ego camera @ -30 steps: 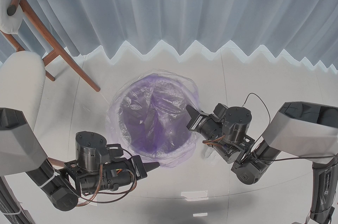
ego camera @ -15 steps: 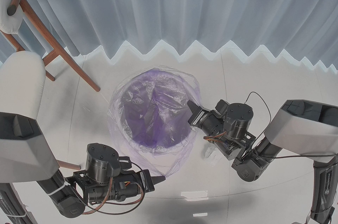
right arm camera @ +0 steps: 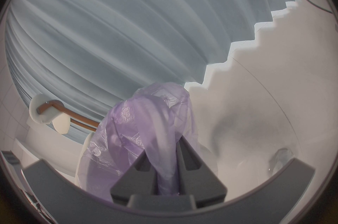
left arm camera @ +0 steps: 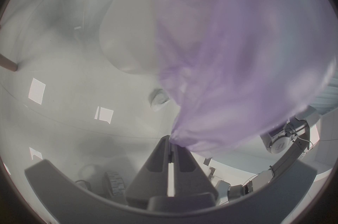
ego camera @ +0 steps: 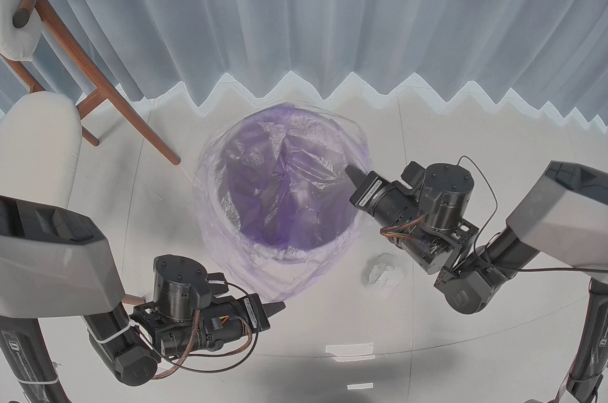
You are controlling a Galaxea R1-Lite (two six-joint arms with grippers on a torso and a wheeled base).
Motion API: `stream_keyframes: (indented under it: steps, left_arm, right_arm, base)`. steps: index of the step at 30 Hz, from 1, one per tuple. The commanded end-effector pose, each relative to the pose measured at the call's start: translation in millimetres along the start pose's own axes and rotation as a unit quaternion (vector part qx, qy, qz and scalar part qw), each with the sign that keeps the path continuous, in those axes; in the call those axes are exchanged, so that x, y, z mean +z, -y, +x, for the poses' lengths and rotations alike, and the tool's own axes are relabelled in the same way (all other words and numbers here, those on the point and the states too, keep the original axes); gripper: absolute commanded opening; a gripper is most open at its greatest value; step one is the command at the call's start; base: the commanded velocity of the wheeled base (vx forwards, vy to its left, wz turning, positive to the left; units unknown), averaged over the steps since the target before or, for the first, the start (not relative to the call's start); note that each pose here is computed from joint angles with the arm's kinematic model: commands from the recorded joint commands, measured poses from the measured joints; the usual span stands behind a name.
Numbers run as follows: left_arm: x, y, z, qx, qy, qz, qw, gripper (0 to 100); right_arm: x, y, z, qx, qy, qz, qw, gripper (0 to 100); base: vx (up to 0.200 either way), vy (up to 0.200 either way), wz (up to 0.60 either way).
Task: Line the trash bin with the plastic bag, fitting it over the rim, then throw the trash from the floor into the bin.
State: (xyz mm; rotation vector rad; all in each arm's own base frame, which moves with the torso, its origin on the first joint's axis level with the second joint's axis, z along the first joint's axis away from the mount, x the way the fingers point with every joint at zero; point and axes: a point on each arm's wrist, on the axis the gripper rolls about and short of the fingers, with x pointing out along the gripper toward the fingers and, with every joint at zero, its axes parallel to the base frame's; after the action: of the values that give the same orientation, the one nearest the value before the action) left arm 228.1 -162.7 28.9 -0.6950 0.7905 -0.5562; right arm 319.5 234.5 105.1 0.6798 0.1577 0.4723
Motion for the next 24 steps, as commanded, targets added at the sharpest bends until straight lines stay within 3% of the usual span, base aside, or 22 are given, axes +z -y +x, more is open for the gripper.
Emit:
stream_keyframes:
  steps: [1,9,13,19,24]
  left_arm:
    - [3.5,-5.5,0.4,0.007,0.005,-0.004,1.0,0]
    - [-1.6,-4.8,1.8,0.005,-0.008,-0.003,1.0,0]
    - [-12.6,5.7,-6.4,-0.011,-0.021,0.008,0.9997,0]
    - [7.0,45.3,-64.0,-0.095,0.054,0.04,0.9932,0]
    - [7.0,43.9,-80.8,-0.045,0.024,0.064,0.9966,0]
  right_arm:
    - [24.4,-5.8,-6.9,0.006,0.014,0.008,0.9999,0]
    - [46.2,-2.9,-12.5,0.008,0.01,0.017,0.9998,0]
    - [50.0,1.5,-12.2,0.002,0.013,0.018,0.9998,0]
    - [47.9,9.4,-10.5,-0.004,0.003,0.016,0.9999,0]
    - [46.2,10.8,-10.7,-0.01,-0.005,0.016,0.9998,0]
  base:
    - [0.0,0.0,0.0]
    - [0.0,0.0,0.0]
    - [0.0,0.0,0.0]
    - [0.0,0.0,0.0]
    - [0.0,0.0,0.0]
